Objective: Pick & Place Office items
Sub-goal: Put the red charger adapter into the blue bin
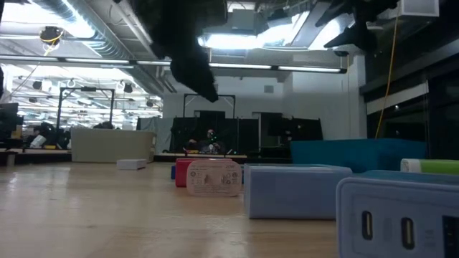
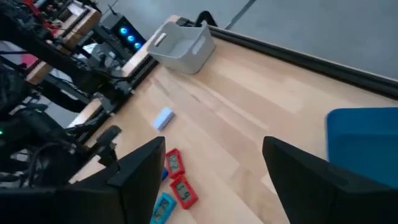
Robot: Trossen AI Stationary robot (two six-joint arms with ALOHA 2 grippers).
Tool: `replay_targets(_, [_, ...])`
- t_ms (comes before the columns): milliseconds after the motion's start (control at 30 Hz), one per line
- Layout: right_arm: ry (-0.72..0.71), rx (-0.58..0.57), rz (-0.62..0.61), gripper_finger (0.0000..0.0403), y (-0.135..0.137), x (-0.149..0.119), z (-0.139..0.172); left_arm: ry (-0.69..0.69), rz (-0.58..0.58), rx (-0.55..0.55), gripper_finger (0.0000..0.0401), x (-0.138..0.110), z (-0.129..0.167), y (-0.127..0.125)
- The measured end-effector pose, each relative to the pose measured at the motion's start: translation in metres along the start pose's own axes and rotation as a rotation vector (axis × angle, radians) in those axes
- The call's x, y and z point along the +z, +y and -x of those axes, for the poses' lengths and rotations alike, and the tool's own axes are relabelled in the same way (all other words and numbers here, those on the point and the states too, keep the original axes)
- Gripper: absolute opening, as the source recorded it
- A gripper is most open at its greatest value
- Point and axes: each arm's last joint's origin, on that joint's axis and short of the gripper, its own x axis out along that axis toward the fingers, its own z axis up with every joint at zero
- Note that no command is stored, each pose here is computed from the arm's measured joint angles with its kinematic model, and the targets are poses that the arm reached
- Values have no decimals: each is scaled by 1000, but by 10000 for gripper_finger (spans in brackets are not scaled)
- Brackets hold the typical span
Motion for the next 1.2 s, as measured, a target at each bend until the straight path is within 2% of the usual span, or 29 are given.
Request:
replay_targets(67, [-1, -3, 2, 277, 3, -2, 0, 12, -77, -12, 286, -3, 1, -7])
replay_targets(133, [-4, -8, 7, 277, 5, -3, 0, 30, -98, -25, 286, -5, 1, -10])
replay_targets(333, [-11, -6, 4, 277, 11, -7, 0, 120, -60, 15, 286, -15, -13, -9])
replay_targets(400, [-22, -1, 2, 277, 13, -7, 0, 102, -34, 2, 286, -14, -22, -11])
replay_targets(567, [-34, 9, -4, 277, 16, -7, 0, 182, 54, -13, 286, -24, -46, -14])
replay_targets(700, [-32, 12, 2, 277, 17, -8, 0, 160, 52, -28, 286, -16, -49, -25])
replay_targets(967, [-32, 12, 27, 277, 17, -8, 0, 193, 105, -17, 285, -22, -66, -37])
replay_targets(1200, [-25, 20, 50, 277, 17, -8, 0, 190, 115, 20, 282, -24, -67, -37])
